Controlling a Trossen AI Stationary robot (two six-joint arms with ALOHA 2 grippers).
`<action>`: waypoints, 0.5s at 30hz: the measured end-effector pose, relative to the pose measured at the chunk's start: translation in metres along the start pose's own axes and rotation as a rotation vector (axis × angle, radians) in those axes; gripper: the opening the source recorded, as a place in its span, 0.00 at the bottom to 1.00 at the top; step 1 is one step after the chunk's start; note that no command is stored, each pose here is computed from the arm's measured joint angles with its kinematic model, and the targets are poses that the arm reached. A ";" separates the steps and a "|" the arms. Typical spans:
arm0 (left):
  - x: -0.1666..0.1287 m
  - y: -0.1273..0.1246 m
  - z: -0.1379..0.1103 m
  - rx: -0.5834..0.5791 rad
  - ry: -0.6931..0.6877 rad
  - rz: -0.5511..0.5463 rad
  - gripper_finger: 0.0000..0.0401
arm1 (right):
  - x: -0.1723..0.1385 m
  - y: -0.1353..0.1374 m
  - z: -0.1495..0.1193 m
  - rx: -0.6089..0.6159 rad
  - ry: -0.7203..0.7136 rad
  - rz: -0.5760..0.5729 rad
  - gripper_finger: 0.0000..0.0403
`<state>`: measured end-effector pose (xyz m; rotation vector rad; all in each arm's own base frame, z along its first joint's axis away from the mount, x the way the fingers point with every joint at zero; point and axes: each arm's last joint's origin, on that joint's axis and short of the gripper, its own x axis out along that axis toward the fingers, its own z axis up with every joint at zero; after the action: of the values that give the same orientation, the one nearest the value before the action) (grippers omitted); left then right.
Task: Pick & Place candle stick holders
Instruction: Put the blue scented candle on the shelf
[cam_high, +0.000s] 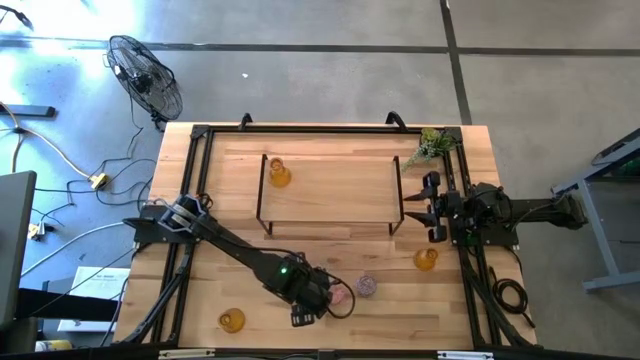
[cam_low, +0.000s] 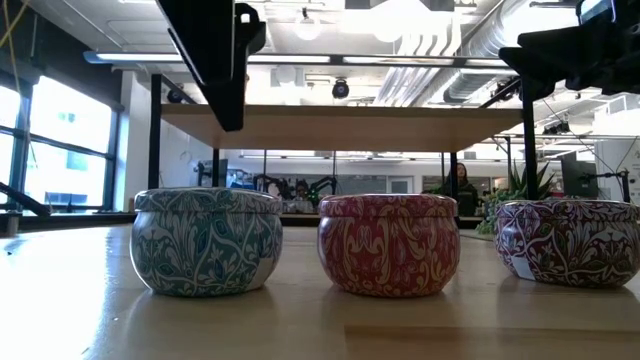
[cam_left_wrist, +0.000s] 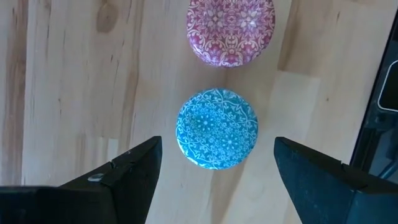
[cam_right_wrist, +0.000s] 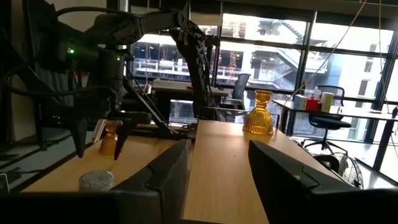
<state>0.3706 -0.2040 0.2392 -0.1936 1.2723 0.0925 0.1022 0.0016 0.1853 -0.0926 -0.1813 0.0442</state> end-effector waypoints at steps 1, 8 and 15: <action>0.000 0.000 0.000 0.000 -0.003 -0.002 0.76 | 0.000 0.000 0.000 0.000 0.000 0.002 0.41; 0.017 -0.004 0.000 0.004 0.028 -0.006 0.76 | 0.000 0.000 0.000 -0.004 -0.001 0.011 0.41; 0.028 -0.004 -0.002 0.010 0.069 0.004 0.76 | 0.000 0.000 -0.001 -0.005 0.011 0.013 0.41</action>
<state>0.3781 -0.2095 0.2123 -0.1875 1.3415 0.0835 0.1027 0.0019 0.1844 -0.0990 -0.1703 0.0562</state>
